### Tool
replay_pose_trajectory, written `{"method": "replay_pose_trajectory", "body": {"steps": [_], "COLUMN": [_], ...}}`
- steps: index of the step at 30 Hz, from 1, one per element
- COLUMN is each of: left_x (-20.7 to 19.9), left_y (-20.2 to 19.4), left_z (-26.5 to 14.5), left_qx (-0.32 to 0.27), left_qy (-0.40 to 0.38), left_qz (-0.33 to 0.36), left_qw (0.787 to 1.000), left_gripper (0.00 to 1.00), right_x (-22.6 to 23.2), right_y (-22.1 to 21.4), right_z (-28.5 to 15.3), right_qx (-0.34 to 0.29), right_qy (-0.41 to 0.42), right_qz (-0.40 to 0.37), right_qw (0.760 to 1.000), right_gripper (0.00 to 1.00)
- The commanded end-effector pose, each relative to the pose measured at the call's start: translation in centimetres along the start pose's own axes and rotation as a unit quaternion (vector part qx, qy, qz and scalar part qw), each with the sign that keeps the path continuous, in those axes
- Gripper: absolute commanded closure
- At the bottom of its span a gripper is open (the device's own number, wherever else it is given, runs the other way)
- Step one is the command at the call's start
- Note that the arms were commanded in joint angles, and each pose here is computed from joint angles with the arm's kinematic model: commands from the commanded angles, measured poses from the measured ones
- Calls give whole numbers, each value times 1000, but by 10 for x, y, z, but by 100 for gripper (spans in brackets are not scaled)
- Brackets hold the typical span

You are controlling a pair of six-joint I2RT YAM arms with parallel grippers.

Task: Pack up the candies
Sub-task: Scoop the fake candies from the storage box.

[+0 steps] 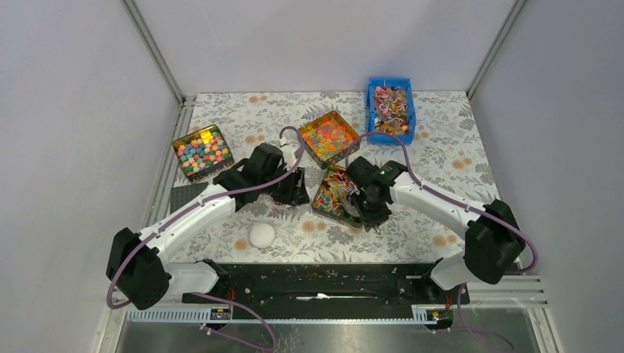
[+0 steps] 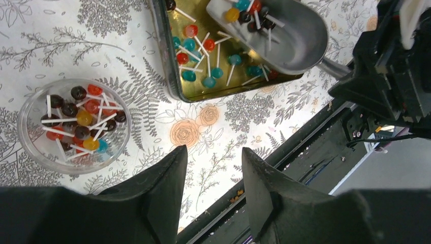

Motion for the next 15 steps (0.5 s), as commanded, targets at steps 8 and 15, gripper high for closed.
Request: {"method": "replay_pose_trajectory", "body": {"steps": [8, 15], "left_x": [-2, 1], "left_y": [9, 9], "left_z": [-15, -23], "left_qx": [-50, -65], "left_qy": [-10, -8], "left_qz": [-8, -17], "left_qw": [999, 998], "left_gripper": [56, 56], "right_x": [-10, -10], "right_y": [1, 0], "right_z": [-4, -20], "right_qx": [-130, -170], "right_qy": [-28, -18], "right_qz": [17, -2], "right_qw": [991, 985], "right_gripper": [100, 100]}}
Point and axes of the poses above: each gripper's point midway between its finger pads, its own z axis out along the fingers, its own x axis along the line the jaws close on, y = z × x, the point moved 2 cm from there along -z, back along the fingers, and after that the axes turned 8 degrees about -z, right-handed, at the moved point
